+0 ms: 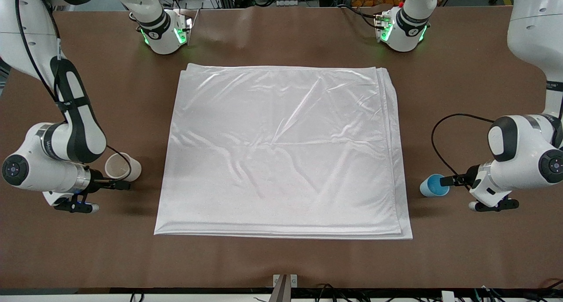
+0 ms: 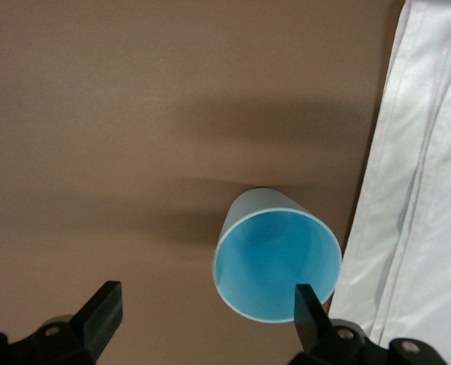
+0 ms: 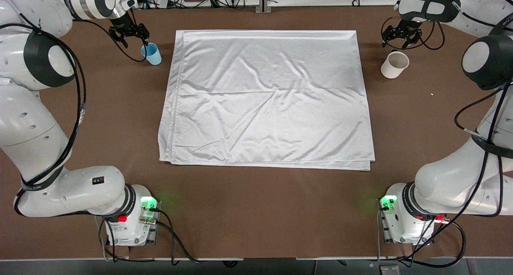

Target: Place blue cup into white mug on cloth

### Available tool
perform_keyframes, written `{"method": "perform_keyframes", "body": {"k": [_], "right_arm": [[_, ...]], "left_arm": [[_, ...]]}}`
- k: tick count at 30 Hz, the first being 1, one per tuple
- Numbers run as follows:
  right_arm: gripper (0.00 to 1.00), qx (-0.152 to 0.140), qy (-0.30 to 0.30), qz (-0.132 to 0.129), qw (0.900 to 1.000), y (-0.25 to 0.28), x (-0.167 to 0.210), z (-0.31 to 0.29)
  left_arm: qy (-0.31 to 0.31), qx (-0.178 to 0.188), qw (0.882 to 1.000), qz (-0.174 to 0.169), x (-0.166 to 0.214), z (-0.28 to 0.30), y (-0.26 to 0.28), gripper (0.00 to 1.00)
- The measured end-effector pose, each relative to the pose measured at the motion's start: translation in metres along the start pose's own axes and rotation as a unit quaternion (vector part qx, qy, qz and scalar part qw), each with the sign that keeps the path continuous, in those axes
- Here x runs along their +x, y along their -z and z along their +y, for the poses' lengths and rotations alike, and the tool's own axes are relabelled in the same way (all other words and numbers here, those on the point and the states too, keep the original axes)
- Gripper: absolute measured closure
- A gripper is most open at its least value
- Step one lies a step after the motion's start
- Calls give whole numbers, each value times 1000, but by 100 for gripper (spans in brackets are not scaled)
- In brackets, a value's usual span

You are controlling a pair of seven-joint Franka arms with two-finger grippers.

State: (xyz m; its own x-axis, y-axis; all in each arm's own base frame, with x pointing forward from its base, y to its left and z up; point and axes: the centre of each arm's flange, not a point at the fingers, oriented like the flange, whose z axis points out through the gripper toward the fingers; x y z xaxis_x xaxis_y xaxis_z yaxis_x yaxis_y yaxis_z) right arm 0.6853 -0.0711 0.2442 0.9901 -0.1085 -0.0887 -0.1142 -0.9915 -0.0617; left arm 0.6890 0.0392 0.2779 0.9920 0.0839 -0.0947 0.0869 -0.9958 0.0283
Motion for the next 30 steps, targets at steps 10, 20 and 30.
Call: {"method": "perform_keyframes", "body": {"k": [10, 20, 30], "right_arm": [[1, -25, 19, -14, 999, -21, -1, 2], [52, -27, 17, -26, 999, -26, -3, 6], [90, -27, 17, -32, 999, -26, -4, 5]], "left_arm": [[0, -4, 1000, 5, 5, 1, -24, 0], [0, -6, 1000, 8, 8, 1, -41, 13], [-3, -7, 1000, 9, 9, 5, -45, 65]]}}
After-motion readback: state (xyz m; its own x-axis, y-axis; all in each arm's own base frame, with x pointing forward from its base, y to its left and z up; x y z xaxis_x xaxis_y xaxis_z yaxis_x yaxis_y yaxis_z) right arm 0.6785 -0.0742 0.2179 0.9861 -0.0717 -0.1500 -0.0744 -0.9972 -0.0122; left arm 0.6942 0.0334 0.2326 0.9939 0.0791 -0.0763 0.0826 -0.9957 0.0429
